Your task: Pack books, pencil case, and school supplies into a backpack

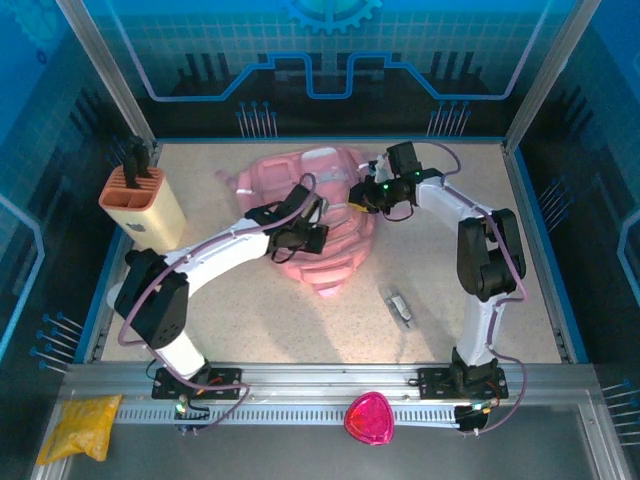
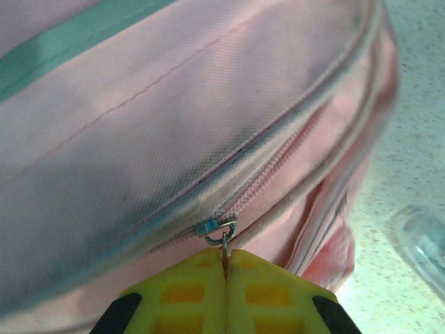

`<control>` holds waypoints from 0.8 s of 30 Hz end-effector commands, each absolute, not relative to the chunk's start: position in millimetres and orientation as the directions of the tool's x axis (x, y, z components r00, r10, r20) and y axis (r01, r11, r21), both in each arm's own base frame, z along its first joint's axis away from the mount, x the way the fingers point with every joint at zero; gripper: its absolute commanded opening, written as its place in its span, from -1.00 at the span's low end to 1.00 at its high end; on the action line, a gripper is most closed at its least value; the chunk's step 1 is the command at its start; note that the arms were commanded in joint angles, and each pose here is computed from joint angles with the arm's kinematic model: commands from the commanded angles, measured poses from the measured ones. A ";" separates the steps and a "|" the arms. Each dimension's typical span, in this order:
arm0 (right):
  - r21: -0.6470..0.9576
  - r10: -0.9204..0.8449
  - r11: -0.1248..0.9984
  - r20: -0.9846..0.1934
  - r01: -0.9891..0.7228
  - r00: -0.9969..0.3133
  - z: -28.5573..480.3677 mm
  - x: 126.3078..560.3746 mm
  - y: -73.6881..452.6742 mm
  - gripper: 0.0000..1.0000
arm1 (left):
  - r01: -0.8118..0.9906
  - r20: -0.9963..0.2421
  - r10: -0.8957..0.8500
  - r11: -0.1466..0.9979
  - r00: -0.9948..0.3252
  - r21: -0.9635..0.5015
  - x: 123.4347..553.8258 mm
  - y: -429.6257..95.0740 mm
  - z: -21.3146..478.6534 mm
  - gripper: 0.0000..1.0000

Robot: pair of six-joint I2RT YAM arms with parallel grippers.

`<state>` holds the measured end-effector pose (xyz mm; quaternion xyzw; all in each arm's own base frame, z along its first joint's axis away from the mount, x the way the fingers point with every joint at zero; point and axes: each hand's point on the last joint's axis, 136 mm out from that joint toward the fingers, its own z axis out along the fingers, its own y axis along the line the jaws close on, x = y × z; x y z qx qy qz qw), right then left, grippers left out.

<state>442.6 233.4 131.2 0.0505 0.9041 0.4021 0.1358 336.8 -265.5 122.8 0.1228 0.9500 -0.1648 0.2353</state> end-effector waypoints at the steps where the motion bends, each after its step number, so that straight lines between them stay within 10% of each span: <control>1: 0.694 0.215 0.717 -0.317 -0.071 -0.924 149.5 455.2 216.2 -0.47 | 0.336 -0.401 0.201 0.892 -0.894 -0.301 316.1 -287.7 118.6 -1.00; 16: 0.813 0.218 0.583 -0.159 -0.002 -0.963 130.9 372.5 249.8 -0.08 | 0.348 -0.425 0.177 0.863 -0.888 -0.367 322.2 -304.3 121.2 -1.00; 24: 0.787 0.235 0.616 -0.176 0.006 -0.956 118.2 387.6 248.0 -0.64 | 0.379 -0.404 0.225 0.855 -0.887 -0.355 314.6 -302.0 120.9 -1.00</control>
